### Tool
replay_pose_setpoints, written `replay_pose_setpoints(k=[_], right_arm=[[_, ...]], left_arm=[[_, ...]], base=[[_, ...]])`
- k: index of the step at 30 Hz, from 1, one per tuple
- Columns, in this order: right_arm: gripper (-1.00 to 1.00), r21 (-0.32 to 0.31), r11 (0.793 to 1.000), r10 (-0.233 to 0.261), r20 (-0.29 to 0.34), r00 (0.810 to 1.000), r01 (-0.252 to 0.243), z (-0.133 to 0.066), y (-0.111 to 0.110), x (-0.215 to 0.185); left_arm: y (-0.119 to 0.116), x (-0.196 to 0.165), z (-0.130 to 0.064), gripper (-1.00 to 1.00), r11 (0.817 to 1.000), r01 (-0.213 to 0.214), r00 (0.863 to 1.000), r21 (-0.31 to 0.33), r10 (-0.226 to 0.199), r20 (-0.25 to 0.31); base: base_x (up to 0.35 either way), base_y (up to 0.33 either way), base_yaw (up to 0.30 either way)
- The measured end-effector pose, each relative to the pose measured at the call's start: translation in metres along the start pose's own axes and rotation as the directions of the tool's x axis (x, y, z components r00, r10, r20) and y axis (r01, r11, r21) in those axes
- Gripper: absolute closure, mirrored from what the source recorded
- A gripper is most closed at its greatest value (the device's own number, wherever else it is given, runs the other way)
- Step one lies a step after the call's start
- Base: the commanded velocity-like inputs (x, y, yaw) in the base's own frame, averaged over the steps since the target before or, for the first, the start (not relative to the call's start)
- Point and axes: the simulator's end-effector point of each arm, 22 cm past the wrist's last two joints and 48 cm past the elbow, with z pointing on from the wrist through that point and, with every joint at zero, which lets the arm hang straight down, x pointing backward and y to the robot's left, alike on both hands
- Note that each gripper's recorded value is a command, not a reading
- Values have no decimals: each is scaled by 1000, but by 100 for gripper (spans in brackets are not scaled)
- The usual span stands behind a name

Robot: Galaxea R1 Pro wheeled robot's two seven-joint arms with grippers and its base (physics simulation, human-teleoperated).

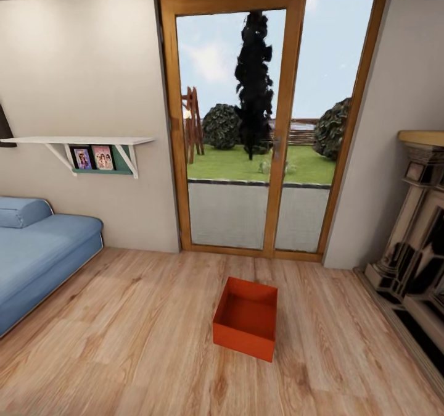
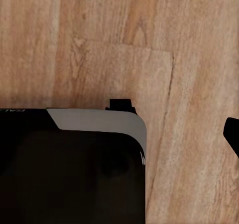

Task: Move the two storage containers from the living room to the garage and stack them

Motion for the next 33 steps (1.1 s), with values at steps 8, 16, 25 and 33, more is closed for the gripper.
replay_pose_setpoints(k=[8, 16, 25, 33], right_arm=[[-100, 0, 1000, -2, 0, 1000, 2, 0, 0, 0], [-100, 0, 1000, 1, 0, 1000, -1, 0, 0, 0], [-100, 0, 1000, 2, 0, 1000, -2, 0, 0, 0], [-100, 0, 1000, -1, -1, 1000, 1, 0, 0, 0]], left_arm=[[0, 0, 0, -100, 1000, -3, 1000, 0, 3, 1], [1, 0, 0, -100, 1000, -3, 1000, 0, 3, 1], [1, 0, 0, -100, 1000, -3, 1000, 0, 3, 1], [1, 0, 0, -100, 1000, 0, 1000, -1, 0, 1]], base=[[245, 0, 0], [312, 0, 0], [285, 0, 0], [170, 0, -93]])
